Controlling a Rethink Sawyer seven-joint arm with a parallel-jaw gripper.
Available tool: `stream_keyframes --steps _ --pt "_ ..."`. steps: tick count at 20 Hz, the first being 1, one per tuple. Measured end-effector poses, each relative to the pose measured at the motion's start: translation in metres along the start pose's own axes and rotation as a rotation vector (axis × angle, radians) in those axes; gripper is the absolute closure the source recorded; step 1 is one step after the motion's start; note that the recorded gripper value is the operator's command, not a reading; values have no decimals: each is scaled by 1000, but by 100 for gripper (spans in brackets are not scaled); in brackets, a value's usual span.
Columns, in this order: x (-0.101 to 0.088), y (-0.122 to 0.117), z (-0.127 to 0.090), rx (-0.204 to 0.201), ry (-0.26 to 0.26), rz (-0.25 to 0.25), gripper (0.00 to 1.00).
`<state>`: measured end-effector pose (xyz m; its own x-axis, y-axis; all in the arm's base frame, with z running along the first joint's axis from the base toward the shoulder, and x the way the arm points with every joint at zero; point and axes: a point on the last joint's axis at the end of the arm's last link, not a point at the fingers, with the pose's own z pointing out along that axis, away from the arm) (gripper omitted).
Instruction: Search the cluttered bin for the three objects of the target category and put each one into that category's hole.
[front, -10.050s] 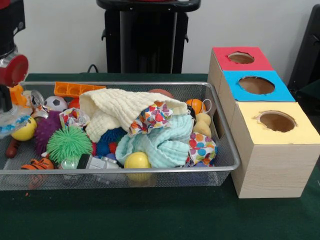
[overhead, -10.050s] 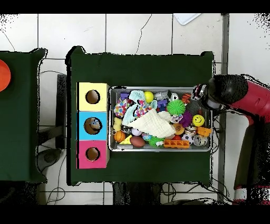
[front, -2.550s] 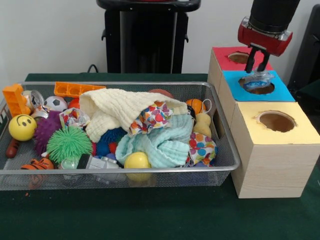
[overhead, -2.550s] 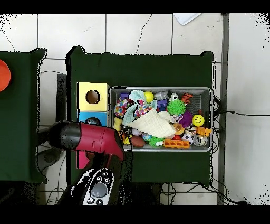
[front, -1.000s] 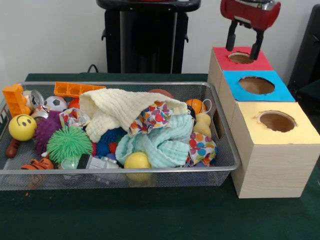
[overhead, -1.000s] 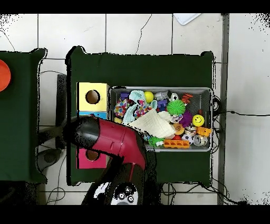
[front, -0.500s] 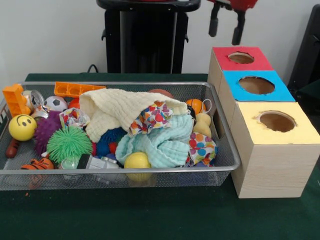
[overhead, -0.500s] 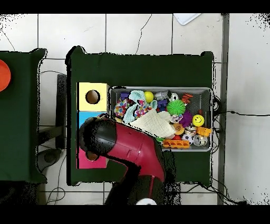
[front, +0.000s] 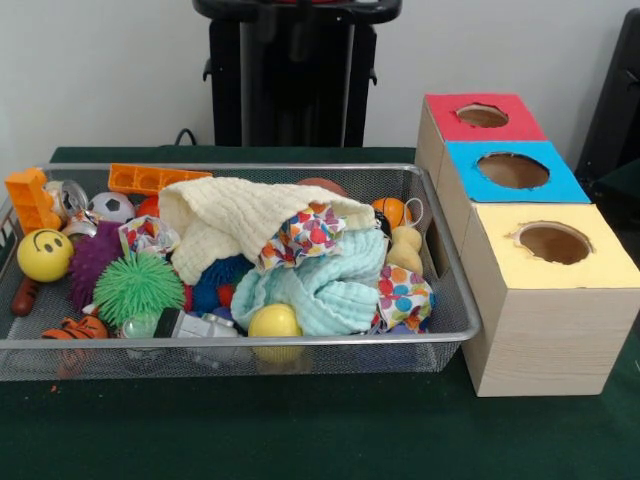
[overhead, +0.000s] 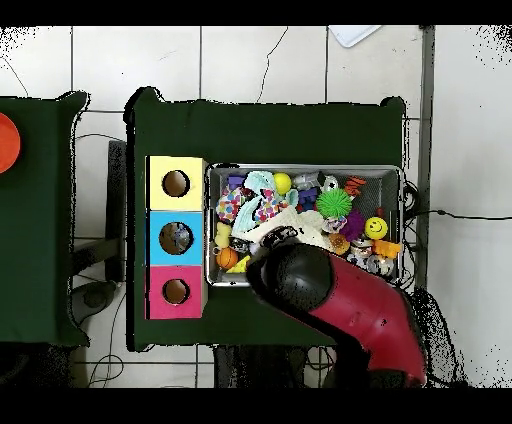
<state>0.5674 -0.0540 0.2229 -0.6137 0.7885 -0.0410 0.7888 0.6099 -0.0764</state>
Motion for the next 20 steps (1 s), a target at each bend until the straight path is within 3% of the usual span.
stream_keyframes --steps 3,4,8,15,20 --pt "-33 -36 6 17 -4 48 0" --pt "-51 -59 13 29 -1 73 0" --pt "-78 -93 29 53 8 94 0" --pt "-109 -112 55 61 18 68 0" --pt "-118 -108 73 60 28 23 0"
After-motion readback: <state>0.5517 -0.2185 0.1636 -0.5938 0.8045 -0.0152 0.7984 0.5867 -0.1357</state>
